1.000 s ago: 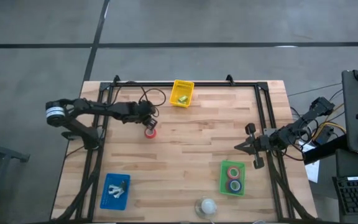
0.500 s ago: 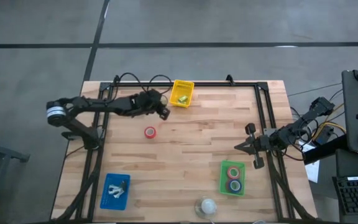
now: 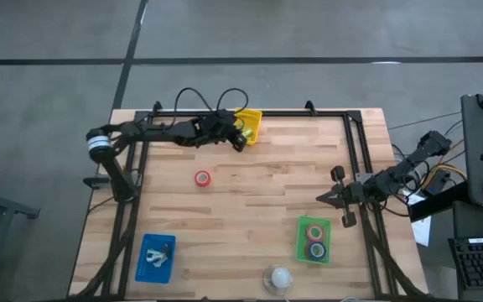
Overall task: Pick and place Stapler, Stapler remover, tape
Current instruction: Put the staple box into the yellow bin
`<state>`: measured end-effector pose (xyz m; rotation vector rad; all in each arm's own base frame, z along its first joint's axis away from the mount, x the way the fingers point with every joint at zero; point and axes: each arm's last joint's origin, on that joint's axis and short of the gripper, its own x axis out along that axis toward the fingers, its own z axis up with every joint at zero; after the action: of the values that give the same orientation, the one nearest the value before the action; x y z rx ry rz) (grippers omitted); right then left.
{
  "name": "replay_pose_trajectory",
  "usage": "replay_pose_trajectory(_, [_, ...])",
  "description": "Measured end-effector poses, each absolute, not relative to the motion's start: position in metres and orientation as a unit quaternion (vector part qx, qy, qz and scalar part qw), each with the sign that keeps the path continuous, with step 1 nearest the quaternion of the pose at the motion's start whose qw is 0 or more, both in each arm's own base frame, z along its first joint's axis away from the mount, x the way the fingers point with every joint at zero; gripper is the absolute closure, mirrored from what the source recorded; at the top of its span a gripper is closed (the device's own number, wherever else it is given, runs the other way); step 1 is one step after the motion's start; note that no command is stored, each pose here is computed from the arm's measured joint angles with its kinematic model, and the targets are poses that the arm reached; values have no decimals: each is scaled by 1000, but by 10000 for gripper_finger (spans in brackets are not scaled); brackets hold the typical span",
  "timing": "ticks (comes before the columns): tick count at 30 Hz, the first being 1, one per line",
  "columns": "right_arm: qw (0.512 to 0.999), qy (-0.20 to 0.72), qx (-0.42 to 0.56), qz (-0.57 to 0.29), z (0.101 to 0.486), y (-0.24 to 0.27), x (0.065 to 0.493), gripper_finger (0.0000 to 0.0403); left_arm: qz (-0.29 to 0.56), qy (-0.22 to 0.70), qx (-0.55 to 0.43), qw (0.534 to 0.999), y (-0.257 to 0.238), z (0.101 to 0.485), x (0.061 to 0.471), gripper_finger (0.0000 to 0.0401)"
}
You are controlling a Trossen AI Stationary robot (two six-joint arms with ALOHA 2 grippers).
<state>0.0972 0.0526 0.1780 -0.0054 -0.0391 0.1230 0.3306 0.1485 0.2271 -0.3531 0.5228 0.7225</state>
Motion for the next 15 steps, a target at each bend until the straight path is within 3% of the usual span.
replay_pose_trajectory(15, [998, -20, -2, 62, 178, 53, 97, 394, 363, 305, -164, 865, 181, 198, 359, 270])
